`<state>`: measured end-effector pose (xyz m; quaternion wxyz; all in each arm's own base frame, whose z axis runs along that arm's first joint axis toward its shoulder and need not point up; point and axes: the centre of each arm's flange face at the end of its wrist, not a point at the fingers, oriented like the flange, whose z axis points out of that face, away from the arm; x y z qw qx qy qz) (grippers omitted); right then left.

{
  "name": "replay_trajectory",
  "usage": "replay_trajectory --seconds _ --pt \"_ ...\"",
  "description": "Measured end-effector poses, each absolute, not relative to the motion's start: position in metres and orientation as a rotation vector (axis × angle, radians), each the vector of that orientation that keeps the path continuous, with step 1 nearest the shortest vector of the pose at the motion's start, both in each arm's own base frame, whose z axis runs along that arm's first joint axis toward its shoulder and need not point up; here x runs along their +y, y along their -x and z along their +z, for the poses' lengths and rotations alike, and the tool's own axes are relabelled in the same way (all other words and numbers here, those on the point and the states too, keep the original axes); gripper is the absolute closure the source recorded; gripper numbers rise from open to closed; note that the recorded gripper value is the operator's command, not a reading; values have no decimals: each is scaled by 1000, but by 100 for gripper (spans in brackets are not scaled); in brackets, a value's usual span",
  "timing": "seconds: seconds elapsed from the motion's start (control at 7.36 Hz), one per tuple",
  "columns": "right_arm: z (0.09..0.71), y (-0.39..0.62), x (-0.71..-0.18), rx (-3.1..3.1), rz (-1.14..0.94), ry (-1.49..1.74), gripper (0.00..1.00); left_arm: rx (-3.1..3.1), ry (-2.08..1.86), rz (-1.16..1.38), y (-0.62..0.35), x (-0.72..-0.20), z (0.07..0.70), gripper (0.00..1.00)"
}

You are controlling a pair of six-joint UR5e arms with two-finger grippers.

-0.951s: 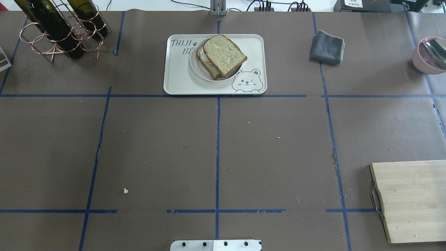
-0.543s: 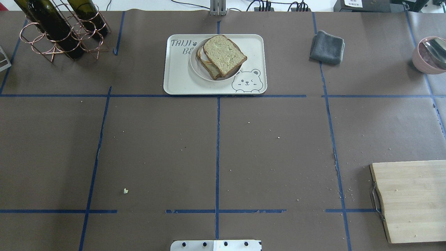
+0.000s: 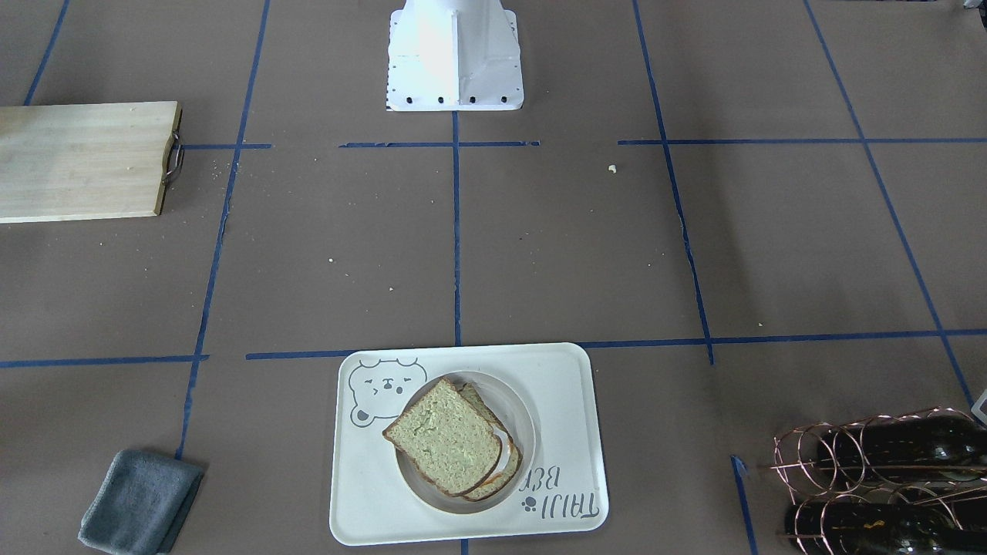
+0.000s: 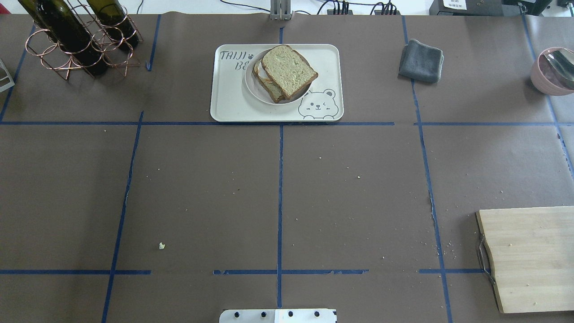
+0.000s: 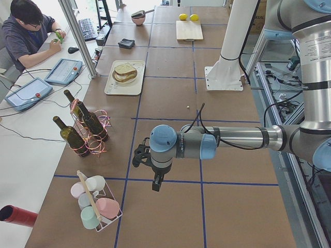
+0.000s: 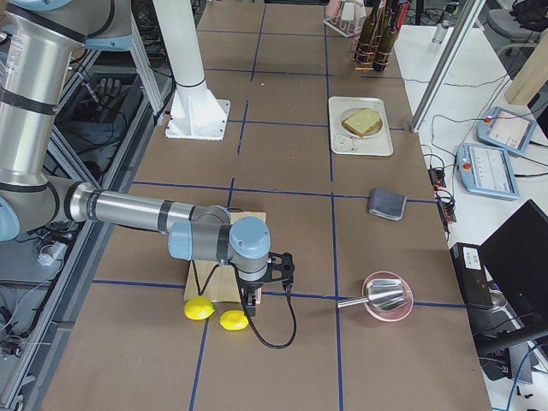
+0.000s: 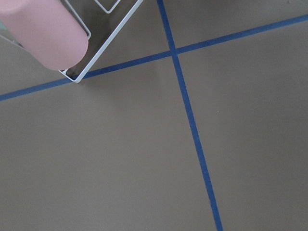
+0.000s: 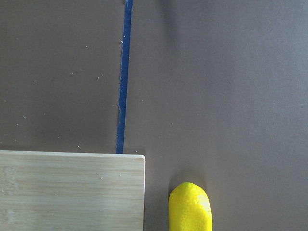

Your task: Make sandwich and place on tray

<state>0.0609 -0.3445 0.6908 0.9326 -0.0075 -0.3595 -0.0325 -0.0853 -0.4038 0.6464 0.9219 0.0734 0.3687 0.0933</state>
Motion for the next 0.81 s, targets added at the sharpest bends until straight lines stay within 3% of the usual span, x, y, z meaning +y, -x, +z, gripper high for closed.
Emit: replay_trajectory --seconds 0.81 --pt "693 -61 -341 -736 -64 22 0 759 -148 192 86 -398 650 0"
